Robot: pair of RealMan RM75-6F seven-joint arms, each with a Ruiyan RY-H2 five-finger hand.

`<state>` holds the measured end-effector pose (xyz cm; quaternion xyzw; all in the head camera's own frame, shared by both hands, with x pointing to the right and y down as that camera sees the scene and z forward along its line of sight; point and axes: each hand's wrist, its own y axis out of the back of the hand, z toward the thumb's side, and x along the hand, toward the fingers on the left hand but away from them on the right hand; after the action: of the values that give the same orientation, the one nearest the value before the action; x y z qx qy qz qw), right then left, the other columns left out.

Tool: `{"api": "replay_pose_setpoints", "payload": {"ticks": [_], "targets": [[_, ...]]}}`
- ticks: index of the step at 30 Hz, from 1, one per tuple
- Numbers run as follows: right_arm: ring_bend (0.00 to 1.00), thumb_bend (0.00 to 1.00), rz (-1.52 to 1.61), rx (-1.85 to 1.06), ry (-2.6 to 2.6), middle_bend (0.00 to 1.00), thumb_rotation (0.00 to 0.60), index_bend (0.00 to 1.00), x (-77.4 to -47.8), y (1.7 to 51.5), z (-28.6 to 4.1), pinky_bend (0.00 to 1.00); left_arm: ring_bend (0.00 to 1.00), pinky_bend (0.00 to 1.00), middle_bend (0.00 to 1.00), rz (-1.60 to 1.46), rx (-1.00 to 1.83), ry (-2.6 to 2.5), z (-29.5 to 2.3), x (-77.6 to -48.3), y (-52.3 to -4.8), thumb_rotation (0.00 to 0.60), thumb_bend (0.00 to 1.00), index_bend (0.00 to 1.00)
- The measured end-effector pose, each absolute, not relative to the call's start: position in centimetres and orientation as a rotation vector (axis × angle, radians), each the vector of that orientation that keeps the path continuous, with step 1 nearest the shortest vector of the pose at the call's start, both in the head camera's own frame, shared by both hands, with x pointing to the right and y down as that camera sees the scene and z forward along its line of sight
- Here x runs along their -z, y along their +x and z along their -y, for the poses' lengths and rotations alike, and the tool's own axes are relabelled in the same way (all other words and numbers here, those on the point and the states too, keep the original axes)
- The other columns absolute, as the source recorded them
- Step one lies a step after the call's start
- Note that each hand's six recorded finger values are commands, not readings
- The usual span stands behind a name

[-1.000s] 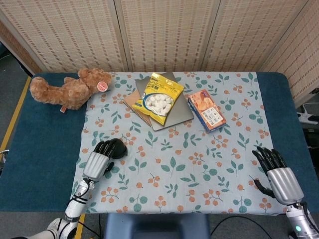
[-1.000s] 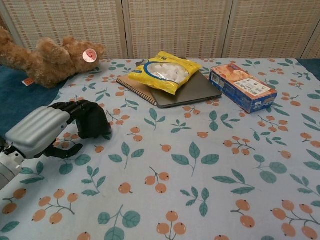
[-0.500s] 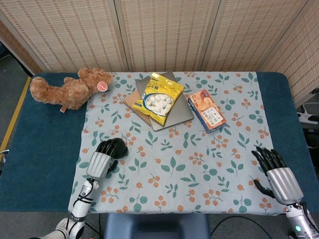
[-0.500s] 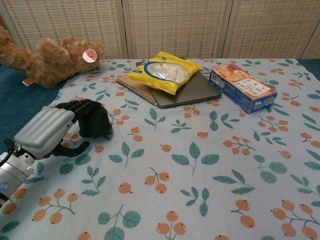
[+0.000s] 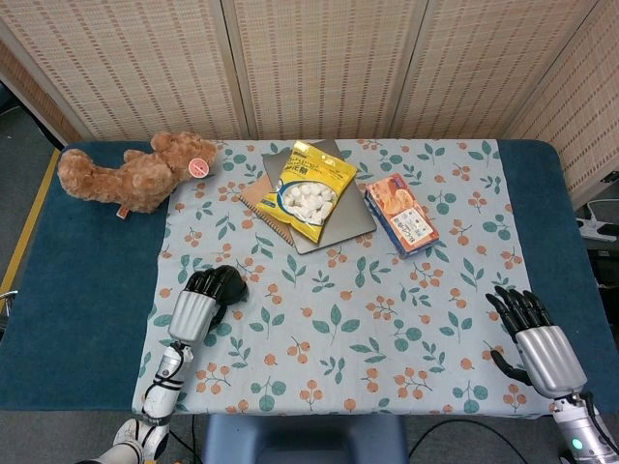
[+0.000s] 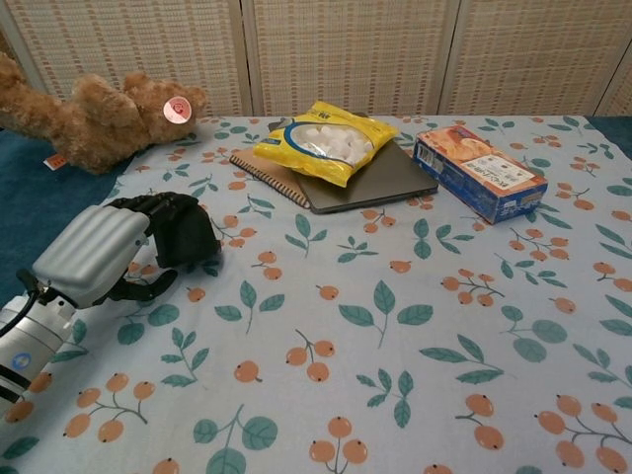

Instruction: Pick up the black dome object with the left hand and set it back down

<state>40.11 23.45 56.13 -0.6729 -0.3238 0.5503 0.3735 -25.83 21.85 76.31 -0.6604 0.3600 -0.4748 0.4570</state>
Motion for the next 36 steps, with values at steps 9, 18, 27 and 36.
{"api": "replay_pose_setpoints", "payload": {"ticks": [9,18,27,36], "targets": [[0.0,0.22,0.817,-1.412,-1.734,0.0,0.6,0.0,-56.3,39.9,-23.5,0.0,0.6,0.49,0.78,-0.943,1.113,-1.571,-21.2,-75.0,-25.8,0.6,0.46,0.62],[0.0,0.22,0.81,-1.415,-1.741,0.0,0.6,0.0,-56.5,39.9,-23.6,0.0,0.64,0.56,0.82,-1.028,1.043,-1.549,-20.6,-73.5,-26.0,0.6,0.51,0.67],[0.0,0.22,0.821,-1.408,-1.736,0.0,0.6,0.0,-56.2,39.9,-23.5,0.0,0.67,0.59,0.85,-1.503,1.064,-1.533,-16.1,-71.8,-31.2,0.6,0.55,0.68],[0.0,0.22,0.789,-1.413,-1.745,0.0,0.6,0.0,-56.8,39.4,-23.7,0.0,0.67,0.6,0.83,-2.106,1.304,-2.23,-15.1,-76.6,-32.3,0.6,0.55,0.67]]}}
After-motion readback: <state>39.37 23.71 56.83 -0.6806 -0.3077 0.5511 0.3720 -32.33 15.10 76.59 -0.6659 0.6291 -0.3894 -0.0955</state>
